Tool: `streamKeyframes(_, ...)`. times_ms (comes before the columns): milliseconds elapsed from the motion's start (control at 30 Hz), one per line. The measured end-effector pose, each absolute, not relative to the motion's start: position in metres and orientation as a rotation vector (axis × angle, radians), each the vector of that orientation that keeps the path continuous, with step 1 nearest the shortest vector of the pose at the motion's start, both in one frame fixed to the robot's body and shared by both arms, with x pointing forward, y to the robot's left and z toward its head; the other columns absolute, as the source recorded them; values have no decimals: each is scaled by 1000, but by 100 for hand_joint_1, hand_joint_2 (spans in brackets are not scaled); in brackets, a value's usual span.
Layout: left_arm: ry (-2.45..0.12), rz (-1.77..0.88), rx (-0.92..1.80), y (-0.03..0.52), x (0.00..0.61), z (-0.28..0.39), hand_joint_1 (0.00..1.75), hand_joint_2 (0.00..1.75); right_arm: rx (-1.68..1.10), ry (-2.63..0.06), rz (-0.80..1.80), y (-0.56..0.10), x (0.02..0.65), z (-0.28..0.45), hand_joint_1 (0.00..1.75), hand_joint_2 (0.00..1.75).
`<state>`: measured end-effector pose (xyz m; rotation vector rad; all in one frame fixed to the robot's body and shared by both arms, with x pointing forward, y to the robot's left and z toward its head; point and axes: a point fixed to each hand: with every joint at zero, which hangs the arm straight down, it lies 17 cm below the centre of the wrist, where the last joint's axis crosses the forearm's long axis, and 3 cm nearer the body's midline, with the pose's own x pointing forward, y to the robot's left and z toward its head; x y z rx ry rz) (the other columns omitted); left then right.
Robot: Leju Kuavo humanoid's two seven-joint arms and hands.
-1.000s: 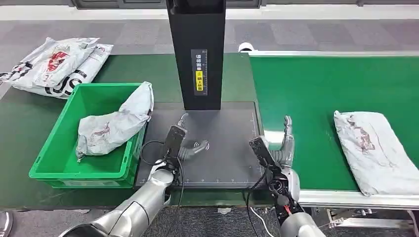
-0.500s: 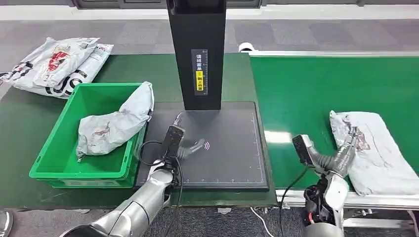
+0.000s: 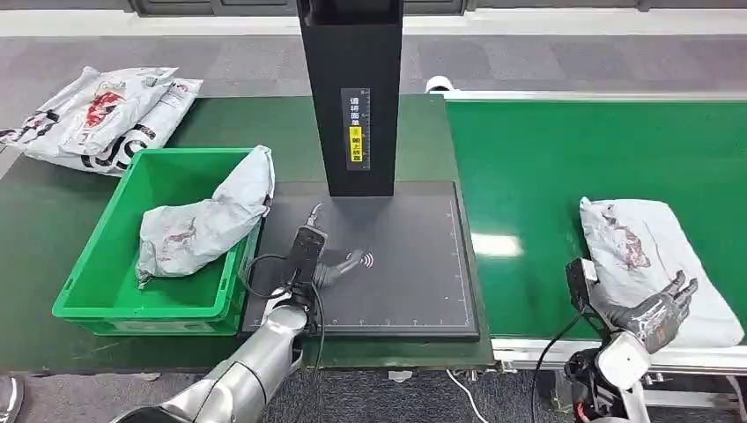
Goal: Moved the parcel from conveyor to table for the left to box.
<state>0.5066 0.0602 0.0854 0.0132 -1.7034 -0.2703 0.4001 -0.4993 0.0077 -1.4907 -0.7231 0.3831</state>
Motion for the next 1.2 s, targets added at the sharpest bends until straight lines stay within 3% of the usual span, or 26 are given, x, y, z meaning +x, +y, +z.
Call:
streamKeyframes(333, -1702, -287, 0, 57, 505, 84, 0, 175, -1499, -529, 421, -522, 369, -26, 0, 175)
streamKeyframes(767, -1700, -288, -22, 58, 501, 80, 0, 175, -1382, -219, 698, -538, 338, -83, 0, 175)
streamKeyframes(833, -1696, -283, -23, 58, 501, 79, 0, 175, -1370, -190, 729, -541, 337, -85, 175, 175)
streamKeyframes(1200, -1697, -291, -31, 57, 501, 80, 0, 175, -1277, -114, 788, -540, 336, -97, 175, 175)
